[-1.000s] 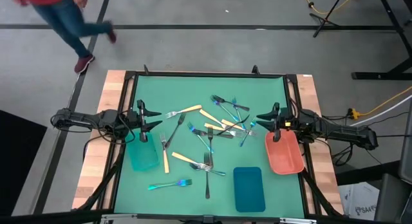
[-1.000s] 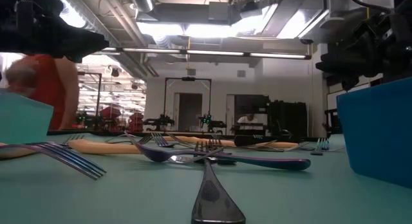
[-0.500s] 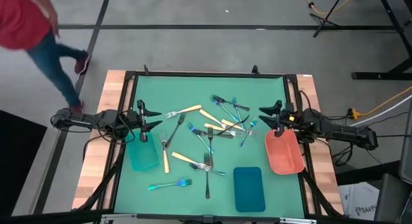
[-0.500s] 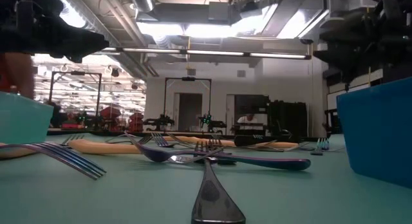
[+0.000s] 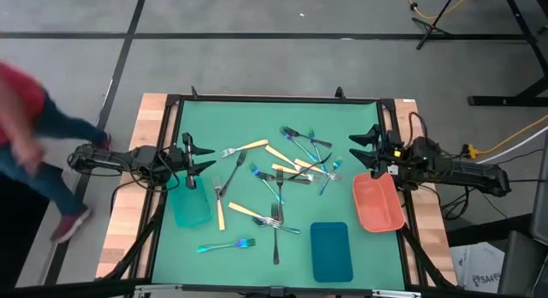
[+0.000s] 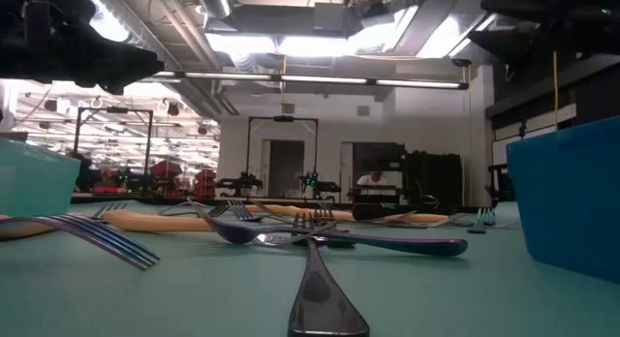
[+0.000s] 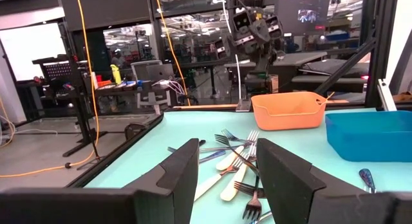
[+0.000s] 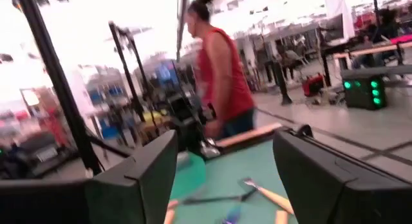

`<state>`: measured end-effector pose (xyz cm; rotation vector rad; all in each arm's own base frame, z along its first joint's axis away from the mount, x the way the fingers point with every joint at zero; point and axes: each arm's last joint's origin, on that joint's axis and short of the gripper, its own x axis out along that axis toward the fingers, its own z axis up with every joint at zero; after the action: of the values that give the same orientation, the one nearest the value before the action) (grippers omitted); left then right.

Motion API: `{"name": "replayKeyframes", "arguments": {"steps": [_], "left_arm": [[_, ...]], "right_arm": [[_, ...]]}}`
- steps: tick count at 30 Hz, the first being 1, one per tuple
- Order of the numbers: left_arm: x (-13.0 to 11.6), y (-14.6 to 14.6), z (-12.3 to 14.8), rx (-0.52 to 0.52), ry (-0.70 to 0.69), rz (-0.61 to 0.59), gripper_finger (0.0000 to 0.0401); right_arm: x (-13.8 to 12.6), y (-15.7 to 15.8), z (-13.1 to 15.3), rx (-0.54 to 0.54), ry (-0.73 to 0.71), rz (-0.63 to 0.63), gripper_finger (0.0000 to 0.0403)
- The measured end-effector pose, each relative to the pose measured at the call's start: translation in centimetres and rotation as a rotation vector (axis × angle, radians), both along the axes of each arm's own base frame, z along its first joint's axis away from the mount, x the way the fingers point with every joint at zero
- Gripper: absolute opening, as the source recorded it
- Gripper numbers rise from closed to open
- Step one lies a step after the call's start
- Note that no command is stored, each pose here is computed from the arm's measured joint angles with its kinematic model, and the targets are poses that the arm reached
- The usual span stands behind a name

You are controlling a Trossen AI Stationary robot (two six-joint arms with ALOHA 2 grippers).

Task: Sort silverware by color (type)
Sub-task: Put the black fork into the orange bin

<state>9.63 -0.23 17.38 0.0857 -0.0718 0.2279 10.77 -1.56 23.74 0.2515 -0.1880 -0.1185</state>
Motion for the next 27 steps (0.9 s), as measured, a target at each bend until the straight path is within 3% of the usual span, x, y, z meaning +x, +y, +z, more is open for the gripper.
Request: {"name": "replayKeyframes", "arguments": {"steps": [15,27], "left_arm": [[0.0,0.0,0.0,-0.001,0.0,0.0,0.0151],[0.0,0.0,0.0,-0.001,0.0,0.0,0.0151]], "right_arm": [[8.0,-1.2,2.9,-0.169,0.637,0.025,0.0241],[14.6,-2.2,-1.2,-0.297,1.029,0.138,0.0241]]}}
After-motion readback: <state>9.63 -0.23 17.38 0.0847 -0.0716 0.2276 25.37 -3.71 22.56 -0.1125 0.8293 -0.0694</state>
